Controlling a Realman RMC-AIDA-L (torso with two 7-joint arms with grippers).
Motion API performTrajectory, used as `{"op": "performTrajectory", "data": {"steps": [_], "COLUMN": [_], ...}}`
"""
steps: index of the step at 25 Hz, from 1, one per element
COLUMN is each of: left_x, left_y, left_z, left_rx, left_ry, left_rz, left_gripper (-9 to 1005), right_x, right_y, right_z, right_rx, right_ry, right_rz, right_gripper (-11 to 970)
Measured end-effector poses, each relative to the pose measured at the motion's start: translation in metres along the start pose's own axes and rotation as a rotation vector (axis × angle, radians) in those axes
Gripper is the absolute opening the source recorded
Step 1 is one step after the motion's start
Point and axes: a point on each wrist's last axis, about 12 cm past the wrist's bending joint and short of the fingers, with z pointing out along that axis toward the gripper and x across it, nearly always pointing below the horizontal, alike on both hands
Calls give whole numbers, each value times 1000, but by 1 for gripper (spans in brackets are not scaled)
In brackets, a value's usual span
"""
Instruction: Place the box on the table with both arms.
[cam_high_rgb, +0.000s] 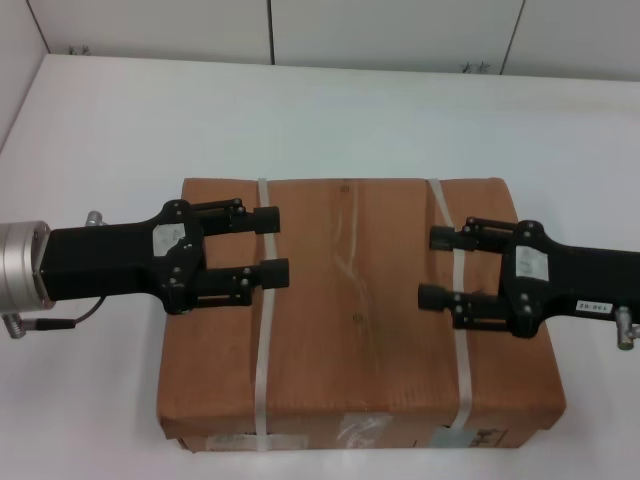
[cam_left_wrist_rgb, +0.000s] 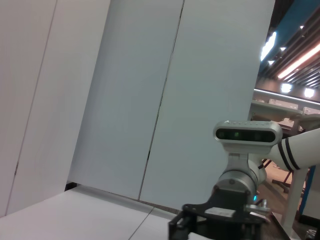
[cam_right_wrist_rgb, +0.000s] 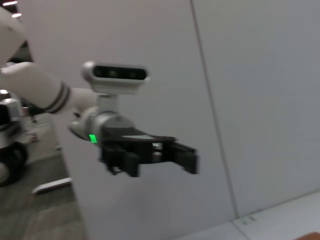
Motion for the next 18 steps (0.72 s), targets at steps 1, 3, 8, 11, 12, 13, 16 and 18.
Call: {"op": "performTrajectory", "data": {"steps": [1,3,8,11,12,13,16,18], "left_x": [0,-1,-3,-3,-3,-3,-2,-2], "left_y": [0,1,0,0,0,-1,-2,-2], "left_z": [0,-1,1,3,4,5,6,7], "left_rx": [0,3,47,55,57,59,63,67], "left_ry": [1,7,43,43,42,40,33,30], "left_rz": [-1,-13,-26,-17,-14,-12,-3,0], "left_gripper": [750,753,761,765,766,766,766,766], "right_x": [-1,-5,-11,-12,-13,-13,-12,-12], "right_y": [1,4,9,10,10,10,9,9], "right_z": [1,2,-2,-3,-3,-3,-3,-3], "right_rx": [-19,-59,-115,-126,-127,-127,-123,-121], "right_ry": [1,-10,-41,-45,-45,-45,-44,-44], "right_rz": [0,-1,-4,-5,-5,-5,-5,-5], "right_gripper": [773,775,803,840,852,852,852,852]}}
